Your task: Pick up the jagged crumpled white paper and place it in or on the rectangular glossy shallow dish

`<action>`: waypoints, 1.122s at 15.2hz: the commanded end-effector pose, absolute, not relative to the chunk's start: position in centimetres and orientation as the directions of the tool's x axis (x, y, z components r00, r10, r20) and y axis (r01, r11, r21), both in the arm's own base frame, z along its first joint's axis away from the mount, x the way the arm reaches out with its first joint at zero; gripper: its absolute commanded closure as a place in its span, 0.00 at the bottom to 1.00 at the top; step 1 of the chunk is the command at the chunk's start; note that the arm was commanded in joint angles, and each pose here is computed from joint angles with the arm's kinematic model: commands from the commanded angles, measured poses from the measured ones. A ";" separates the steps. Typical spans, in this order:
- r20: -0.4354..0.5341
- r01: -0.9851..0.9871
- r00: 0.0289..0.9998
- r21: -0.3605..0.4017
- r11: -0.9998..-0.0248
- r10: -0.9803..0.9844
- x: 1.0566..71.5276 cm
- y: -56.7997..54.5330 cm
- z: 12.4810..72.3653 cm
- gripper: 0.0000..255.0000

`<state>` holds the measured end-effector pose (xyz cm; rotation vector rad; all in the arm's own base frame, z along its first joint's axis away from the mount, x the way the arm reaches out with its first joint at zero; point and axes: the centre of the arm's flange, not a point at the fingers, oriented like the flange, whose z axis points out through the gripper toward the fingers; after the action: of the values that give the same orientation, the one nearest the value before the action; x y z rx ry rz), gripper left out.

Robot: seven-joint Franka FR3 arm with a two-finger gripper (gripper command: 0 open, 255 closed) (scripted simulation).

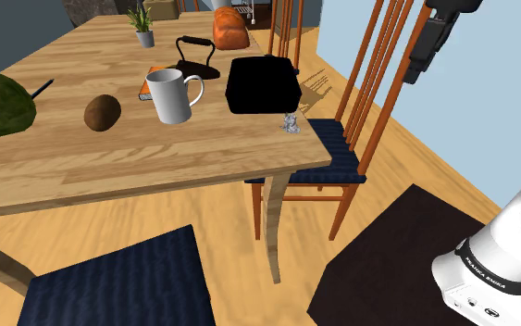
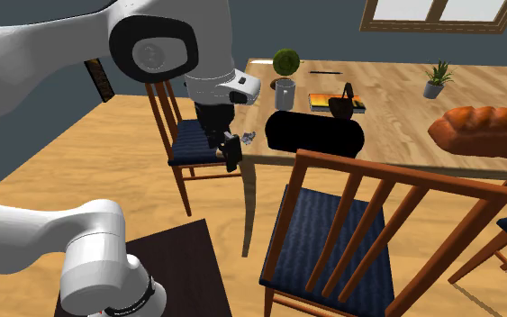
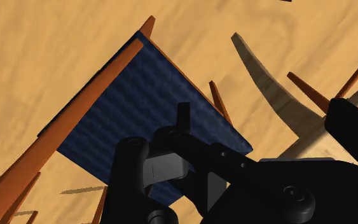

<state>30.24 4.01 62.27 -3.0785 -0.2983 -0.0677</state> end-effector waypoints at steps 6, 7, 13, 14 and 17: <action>0.047 0.181 0.983 -0.040 -0.983 0.179 33.7 9.5 60.6 0.00; 0.047 0.178 0.983 -0.039 -0.983 0.176 34.4 10.5 60.3 0.00; 0.047 0.163 0.986 -0.035 -0.986 0.162 38.6 17.0 58.3 0.00; 0.047 0.161 0.986 -0.034 -0.986 0.159 39.3 18.1 58.0 0.00; 0.046 0.153 0.987 -0.032 -0.988 0.152 41.5 21.3 56.9 0.00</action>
<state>40.75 20.00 57.44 -3.0967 -0.2436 -0.0685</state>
